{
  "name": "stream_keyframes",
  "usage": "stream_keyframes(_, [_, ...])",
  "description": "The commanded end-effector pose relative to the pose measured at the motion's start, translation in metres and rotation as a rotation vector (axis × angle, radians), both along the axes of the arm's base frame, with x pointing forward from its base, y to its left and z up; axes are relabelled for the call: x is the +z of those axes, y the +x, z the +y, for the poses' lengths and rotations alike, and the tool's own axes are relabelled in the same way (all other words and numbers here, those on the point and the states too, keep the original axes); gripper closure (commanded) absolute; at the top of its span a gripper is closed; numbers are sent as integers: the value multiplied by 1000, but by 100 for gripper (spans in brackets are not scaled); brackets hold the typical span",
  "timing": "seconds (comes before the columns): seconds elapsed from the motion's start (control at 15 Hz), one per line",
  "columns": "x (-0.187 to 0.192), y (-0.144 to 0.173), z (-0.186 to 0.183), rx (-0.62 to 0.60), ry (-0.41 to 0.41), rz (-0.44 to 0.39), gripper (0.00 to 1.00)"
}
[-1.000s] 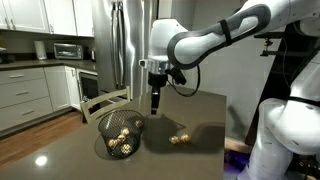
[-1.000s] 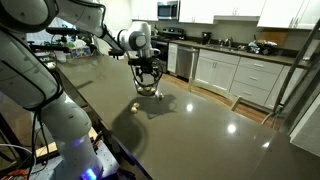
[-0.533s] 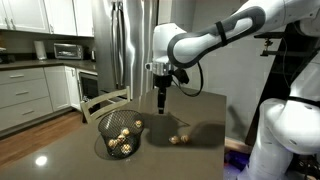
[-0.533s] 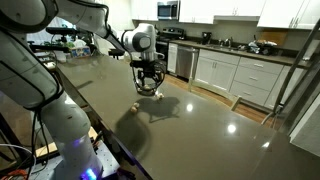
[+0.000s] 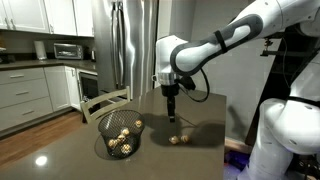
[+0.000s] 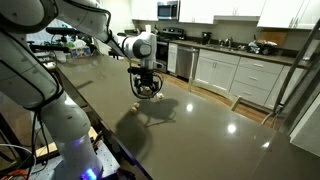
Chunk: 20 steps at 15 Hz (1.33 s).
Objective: Pick up the all candy from the table and put them in the black basket.
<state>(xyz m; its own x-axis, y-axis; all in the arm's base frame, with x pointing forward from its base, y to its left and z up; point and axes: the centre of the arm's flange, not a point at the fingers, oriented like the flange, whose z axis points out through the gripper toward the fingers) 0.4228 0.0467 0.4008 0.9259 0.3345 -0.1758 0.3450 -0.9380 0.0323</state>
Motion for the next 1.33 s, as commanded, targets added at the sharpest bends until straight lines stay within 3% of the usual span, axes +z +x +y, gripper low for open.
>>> stream_keyframes(0.0, [-10, -18, -9, -21, 15, 61, 0])
stream_keyframes(0.27, [-25, -29, -15, -44, 37, 119, 0])
stream_keyframes(0.73, [-43, -41, -15, -109, 151, 162, 0])
stream_keyframes(1.27, [-58, -50, -7, -103, 145, 142, 0])
